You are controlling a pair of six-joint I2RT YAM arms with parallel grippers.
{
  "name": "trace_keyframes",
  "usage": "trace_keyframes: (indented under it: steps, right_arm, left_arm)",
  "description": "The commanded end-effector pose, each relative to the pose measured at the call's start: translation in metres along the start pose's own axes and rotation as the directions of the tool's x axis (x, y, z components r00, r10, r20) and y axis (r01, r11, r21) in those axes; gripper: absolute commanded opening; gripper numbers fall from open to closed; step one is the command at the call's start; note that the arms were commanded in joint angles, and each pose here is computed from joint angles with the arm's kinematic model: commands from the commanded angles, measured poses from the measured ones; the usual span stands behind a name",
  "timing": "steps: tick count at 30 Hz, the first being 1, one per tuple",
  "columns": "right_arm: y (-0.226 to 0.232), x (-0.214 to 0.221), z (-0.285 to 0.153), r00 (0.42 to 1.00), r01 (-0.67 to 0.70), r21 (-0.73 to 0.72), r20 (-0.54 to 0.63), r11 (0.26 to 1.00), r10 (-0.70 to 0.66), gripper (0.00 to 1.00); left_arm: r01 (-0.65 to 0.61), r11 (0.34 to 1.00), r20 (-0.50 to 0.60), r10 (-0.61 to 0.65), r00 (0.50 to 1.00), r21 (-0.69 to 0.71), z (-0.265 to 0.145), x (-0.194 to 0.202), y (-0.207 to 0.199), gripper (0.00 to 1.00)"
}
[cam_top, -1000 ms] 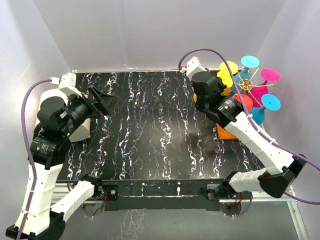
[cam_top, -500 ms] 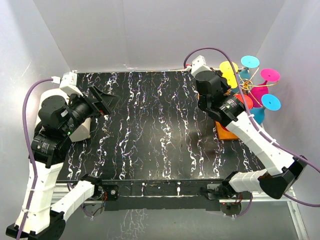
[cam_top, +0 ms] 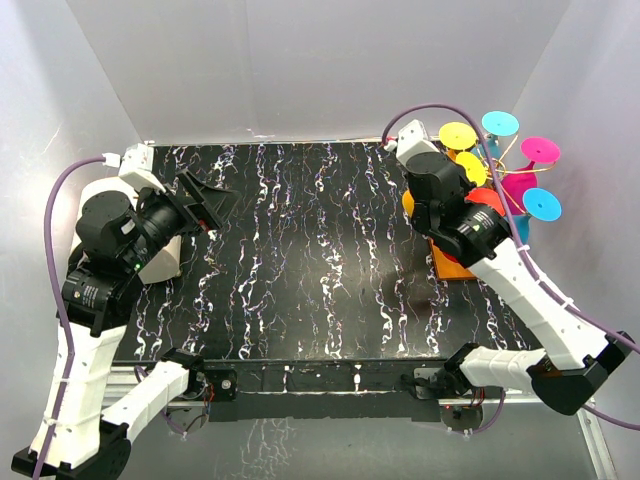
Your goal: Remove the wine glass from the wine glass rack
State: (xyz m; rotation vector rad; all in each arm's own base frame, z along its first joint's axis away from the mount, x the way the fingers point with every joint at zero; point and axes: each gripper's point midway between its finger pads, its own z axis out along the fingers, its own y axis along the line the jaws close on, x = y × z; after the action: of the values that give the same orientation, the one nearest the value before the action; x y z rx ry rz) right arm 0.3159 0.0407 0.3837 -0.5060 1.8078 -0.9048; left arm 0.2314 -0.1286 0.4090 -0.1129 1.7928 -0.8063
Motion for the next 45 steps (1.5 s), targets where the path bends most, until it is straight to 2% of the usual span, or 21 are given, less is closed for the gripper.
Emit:
trace_keyframes:
  steps: [1, 7, 11, 17, 23, 27, 32, 39, 45]
  right_arm:
    - [-0.009, 0.000, -0.009, 0.997, -0.055, -0.022, 0.044, 0.998, 0.056, 0.00]
    - [0.000, -0.008, -0.022, 0.988, -0.055, -0.135, 0.137, 0.989, 0.073, 0.00]
    - [0.001, -0.018, -0.037, 0.966, -0.087, -0.221, 0.221, 0.972, 0.136, 0.00]
    - [0.012, -0.049, -0.065, 0.894, -0.091, -0.408, 0.368, 0.908, 0.255, 0.00]
    - [0.018, -0.078, -0.084, 0.822, -0.130, -0.537, 0.411, 0.834, 0.393, 0.00]
    - [0.019, -0.099, -0.097, 0.754, -0.194, -0.624, 0.398, 0.757, 0.522, 0.00]
    - [0.021, -0.123, -0.116, 0.647, -0.265, -0.738, 0.341, 0.621, 0.681, 0.00]
    - [0.021, -0.145, -0.121, 0.546, -0.384, -0.801, 0.205, 0.460, 0.812, 0.00]
    - [0.030, -0.171, -0.134, 0.438, -0.410, -0.872, 0.068, 0.267, 0.896, 0.00]
  left_arm:
    - [-0.001, 0.999, 0.020, 0.000, 1.000, 0.050, -0.003, -0.010, -0.014, 0.99]
    - [0.015, 0.999, 0.007, -0.016, 1.000, 0.043, 0.002, -0.006, -0.011, 0.99]
    - [0.033, 0.999, -0.034, -0.031, 0.999, 0.040, 0.008, -0.002, -0.012, 0.99]
    - [0.049, 0.998, -0.039, -0.047, 0.998, 0.041, 0.007, 0.002, -0.011, 0.99]
    - [0.050, 0.998, -0.054, -0.048, 0.997, 0.033, 0.007, 0.006, -0.009, 0.99]
    - [0.063, 0.997, -0.059, -0.060, 0.996, 0.036, 0.005, 0.009, -0.009, 0.99]
    - [0.084, 0.995, -0.063, -0.081, 0.995, 0.053, 0.003, 0.012, -0.011, 0.99]
    - [0.127, 0.987, -0.076, -0.119, 0.990, 0.101, -0.001, 0.013, -0.022, 0.99]
    - [0.210, 0.957, -0.106, -0.192, 0.976, 0.200, -0.004, 0.018, -0.041, 0.99]
